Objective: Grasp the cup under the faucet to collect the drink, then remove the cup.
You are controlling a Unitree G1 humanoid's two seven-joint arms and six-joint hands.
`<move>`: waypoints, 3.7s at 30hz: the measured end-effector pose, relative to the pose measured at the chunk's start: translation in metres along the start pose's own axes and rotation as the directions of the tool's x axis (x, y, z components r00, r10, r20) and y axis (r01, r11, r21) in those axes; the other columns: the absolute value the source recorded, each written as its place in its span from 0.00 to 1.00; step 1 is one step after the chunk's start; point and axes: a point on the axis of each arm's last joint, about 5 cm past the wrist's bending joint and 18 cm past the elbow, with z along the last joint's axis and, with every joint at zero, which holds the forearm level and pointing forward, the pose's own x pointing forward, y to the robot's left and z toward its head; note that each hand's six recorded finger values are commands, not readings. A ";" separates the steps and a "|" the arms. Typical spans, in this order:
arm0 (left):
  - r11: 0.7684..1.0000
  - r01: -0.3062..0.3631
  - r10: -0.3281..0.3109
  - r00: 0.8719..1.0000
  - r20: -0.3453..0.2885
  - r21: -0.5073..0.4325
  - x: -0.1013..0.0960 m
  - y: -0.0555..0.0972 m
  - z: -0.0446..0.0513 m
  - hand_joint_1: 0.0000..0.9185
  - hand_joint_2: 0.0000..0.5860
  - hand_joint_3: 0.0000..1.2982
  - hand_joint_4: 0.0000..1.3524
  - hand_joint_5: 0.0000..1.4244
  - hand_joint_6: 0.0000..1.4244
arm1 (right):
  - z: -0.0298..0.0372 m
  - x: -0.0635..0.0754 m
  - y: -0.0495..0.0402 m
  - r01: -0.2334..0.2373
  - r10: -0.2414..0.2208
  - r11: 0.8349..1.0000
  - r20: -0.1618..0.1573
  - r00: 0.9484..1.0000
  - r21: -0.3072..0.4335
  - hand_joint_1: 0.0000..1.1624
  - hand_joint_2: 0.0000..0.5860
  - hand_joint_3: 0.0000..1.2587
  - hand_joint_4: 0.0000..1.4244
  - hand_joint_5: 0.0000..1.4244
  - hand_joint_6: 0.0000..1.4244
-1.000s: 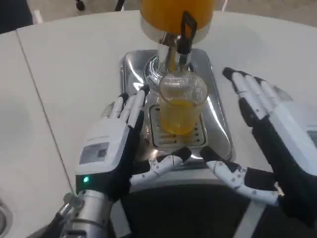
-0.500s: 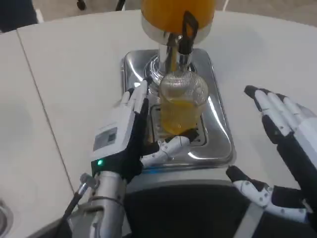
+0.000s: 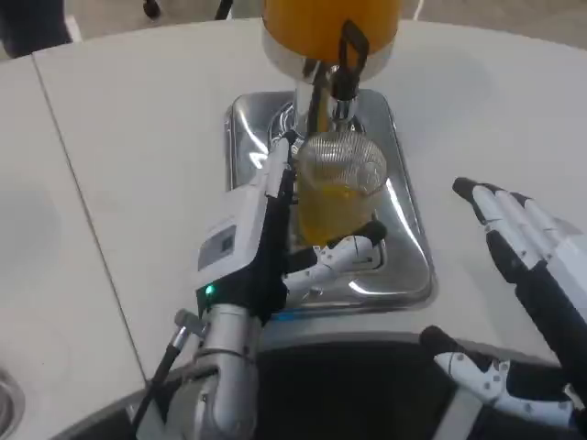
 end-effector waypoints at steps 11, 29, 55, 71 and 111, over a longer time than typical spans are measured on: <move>1.000 -0.015 0.015 1.000 0.001 -0.013 0.012 -0.011 0.0082 0.32 0.10 0.00 0.00 0.09 0.12 | -0.0006 0.010 -0.0009 -0.002 0.003 1.000 -0.040 0.999 0.025 0.48 0.59 0.00 0.00 0.00 0.03; 0.998 -0.061 0.060 0.998 -0.016 -0.017 0.022 -0.026 0.0221 0.40 0.08 0.19 0.28 0.55 0.72 | 0.0012 0.013 -0.0077 -0.035 0.039 0.998 -0.078 0.996 0.057 0.48 0.61 0.00 0.00 0.00 0.04; 0.952 -0.276 0.270 0.961 -0.062 -0.130 0.008 -0.050 0.0268 0.66 0.08 0.85 0.77 1.00 1.00 | -0.0038 0.024 -0.0095 -0.046 0.055 0.994 -0.096 0.994 0.095 0.48 0.63 0.00 0.00 0.00 0.05; 0.943 -0.324 0.319 0.945 -0.073 -0.074 0.002 -0.019 -0.0114 0.68 0.05 0.86 0.75 1.00 1.00 | -0.0051 0.030 -0.0045 -0.067 0.071 0.993 -0.040 0.997 0.099 0.49 0.63 0.00 0.00 0.00 0.05; 0.946 -0.252 0.266 0.963 0.044 -0.204 -0.090 0.066 -0.0196 0.63 0.00 0.87 0.75 1.00 1.00 | -0.0238 0.019 0.0149 0.005 -0.002 0.976 0.012 1.000 -0.218 0.46 0.68 0.00 0.00 0.00 0.01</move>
